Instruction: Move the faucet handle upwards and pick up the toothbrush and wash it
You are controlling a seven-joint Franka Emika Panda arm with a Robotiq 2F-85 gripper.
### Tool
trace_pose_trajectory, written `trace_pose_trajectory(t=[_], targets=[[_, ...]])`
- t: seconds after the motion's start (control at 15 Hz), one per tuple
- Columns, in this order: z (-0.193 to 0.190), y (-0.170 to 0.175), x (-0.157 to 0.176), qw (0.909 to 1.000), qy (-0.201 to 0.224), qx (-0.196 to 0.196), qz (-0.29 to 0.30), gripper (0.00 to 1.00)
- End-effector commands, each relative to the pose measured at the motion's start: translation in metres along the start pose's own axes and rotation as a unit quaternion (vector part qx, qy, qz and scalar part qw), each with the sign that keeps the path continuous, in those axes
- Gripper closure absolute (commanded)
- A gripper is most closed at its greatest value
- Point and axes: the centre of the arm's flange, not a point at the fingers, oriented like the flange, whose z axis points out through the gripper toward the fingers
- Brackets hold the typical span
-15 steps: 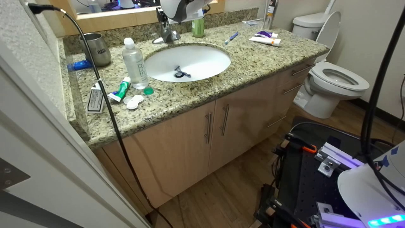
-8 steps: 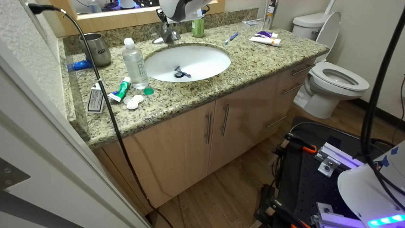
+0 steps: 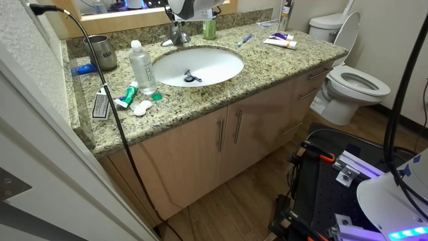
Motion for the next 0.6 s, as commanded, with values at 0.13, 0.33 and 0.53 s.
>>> trace_pose_trajectory(t=[0.13,0.33,0.53], targets=[[-0.065,-0.003,0.031,0.9924,0.061,0.084,0.066,0.93],[-0.090,-0.005,0.049,0.9827,0.098,0.122,0.099,0.93],[-0.142,-0.018,0.081,0.9661,0.147,0.170,0.128,0.93]])
